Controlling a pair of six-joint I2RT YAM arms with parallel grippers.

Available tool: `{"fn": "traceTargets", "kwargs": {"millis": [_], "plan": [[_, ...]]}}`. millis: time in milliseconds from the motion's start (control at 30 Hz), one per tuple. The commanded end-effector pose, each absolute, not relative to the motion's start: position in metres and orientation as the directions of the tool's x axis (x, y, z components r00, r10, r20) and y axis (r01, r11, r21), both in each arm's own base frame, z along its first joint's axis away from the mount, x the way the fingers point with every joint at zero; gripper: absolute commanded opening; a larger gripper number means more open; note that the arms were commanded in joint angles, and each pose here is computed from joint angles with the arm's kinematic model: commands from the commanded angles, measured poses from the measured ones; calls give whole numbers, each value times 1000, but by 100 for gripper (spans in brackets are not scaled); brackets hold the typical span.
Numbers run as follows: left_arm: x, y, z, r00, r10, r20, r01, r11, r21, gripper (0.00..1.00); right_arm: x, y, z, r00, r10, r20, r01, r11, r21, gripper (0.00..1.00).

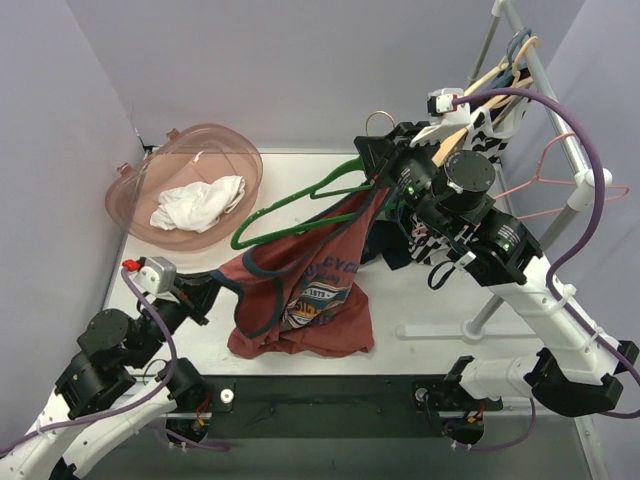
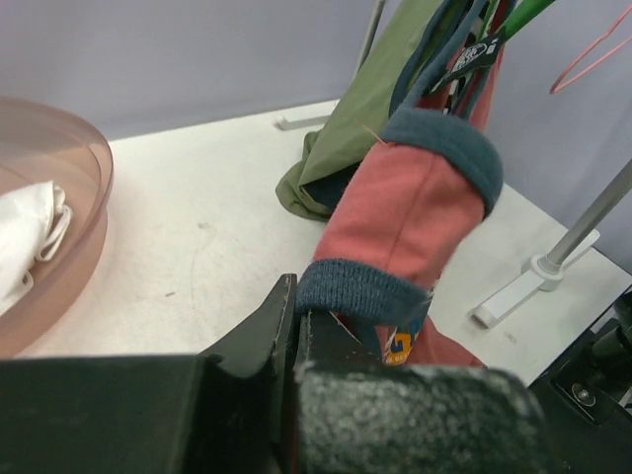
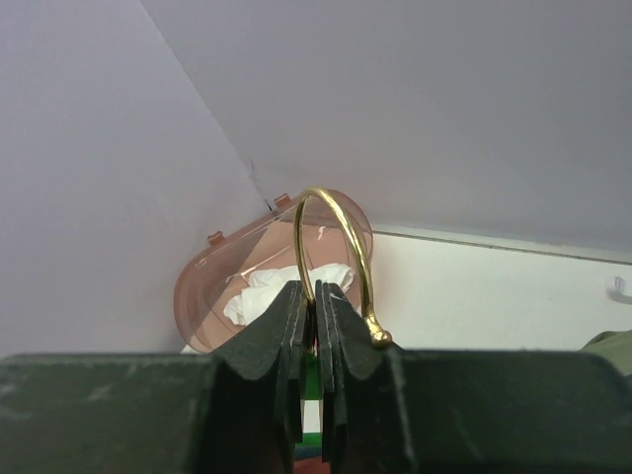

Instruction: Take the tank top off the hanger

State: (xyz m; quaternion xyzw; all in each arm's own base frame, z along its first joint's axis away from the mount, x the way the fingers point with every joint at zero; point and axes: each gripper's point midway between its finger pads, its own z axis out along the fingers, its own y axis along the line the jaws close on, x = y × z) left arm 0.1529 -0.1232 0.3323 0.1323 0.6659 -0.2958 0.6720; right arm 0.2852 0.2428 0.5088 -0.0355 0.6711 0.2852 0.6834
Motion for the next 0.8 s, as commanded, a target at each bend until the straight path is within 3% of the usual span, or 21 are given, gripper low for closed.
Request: {"fn": "traceTargets", "kwargs": {"millis": [0, 133, 167, 200, 233, 367, 500, 767], "plan": [[156, -126, 339, -58, -311, -949, 564, 774, -288, 0, 279, 235, 558, 27, 466, -884, -470, 787, 400, 0], [159, -132, 337, -54, -328, -943, 574, 763, -299, 2, 278, 243, 563, 31, 481, -876, -487, 772, 407, 0], [158, -135, 338, -52, -331, -942, 591, 750, -296, 10, 278, 245, 562, 26, 478, -878, -490, 772, 405, 0], [157, -138, 342, -38, -339, -940, 607, 739, -291, 40, 277, 247, 563, 25, 479, -877, -497, 768, 405, 0], [156, -141, 343, -29, -341, -939, 623, 729, -284, 52, 275, 251, 565, 22, 482, -876, -510, 759, 404, 0], [153, -160, 342, 21, -316, -948, 701, 681, -212, 80, 263, 266, 565, 5, 465, -885, -570, 729, 379, 0], [154, -177, 344, 56, -271, -961, 750, 647, -139, 90, 244, 275, 566, 7, 449, -893, -620, 703, 349, 0], [162, -224, 342, 138, -206, -969, 841, 541, 5, 94, 211, 285, 564, -36, 476, -879, -714, 603, 356, 0]]}}
